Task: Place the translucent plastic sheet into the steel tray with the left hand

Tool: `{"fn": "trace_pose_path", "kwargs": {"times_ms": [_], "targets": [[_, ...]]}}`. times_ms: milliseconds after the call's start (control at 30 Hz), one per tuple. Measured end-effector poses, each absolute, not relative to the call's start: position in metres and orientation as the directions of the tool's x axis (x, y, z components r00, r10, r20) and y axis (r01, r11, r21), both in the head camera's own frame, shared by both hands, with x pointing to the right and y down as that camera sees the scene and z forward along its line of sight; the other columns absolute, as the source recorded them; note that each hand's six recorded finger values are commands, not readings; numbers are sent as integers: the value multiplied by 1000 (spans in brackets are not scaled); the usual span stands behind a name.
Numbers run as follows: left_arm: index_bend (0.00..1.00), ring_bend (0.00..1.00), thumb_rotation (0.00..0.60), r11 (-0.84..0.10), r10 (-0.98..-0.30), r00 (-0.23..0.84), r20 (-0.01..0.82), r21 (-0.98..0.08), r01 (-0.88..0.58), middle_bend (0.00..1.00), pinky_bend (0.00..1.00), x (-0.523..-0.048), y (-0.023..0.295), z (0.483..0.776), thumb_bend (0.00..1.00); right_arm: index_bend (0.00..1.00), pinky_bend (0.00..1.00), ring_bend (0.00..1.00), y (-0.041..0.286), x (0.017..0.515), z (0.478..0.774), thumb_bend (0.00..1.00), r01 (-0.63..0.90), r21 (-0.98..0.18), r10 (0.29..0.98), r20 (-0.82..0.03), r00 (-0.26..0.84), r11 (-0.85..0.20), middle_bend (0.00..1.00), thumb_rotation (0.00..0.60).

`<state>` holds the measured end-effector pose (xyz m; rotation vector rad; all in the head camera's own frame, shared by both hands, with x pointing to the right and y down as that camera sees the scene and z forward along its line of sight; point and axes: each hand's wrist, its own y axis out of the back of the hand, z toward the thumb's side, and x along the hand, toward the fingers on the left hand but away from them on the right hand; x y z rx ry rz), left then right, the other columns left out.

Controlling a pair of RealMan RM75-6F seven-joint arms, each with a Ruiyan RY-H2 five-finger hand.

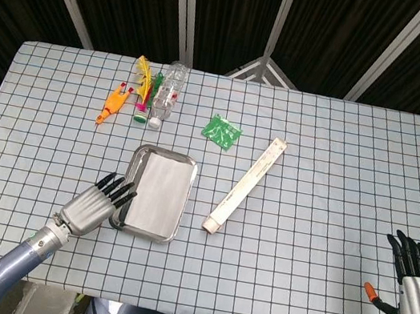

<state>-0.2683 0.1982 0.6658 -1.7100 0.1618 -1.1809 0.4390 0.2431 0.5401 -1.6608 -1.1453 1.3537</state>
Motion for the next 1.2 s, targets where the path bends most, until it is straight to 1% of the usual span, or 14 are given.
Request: {"fn": "trace_pose_path", "kwargs": {"times_ms": [133,200,300,433,700,967,1200], "targets": [[0,0,600,-495,-526,526,668,-744,449,0,0,-264,200,671,581,0,24,0,243,438,540,290,203,-908,931,-360,66,-366,0,600],[0,0,600,-495,-493,536,686,-727,476,0,0,-260,201,673,621,0,24,0,243,438,540,290,204,-908,931,-360,67,-365,0,600],[0,0,600,-485,-445,550,707,-707,515,0,0,-250,198,675,654,0,24,0,243,438,540,289,204,-908,931,-360,67,-366,0,600],[0,0,600,-466,-420,555,718,-695,547,0,0,-237,192,676,660,0,24,0,242,439,540,290,206,-908,931,-360,65,-365,0,600],[0,0,600,-465,-405,545,734,-679,568,0,0,-214,189,684,677,0,24,0,243,439,539,290,212,-907,931,-358,66,-363,0,600],[0,0,600,-479,-425,513,746,-666,571,0,0,-201,181,690,677,0,24,0,243,439,539,290,215,-906,931,-359,66,-364,0,600],[0,0,600,-495,-426,485,764,-645,582,0,0,-194,178,698,678,0,24,0,243,440,539,289,218,-905,931,-359,65,-365,0,600]]}}
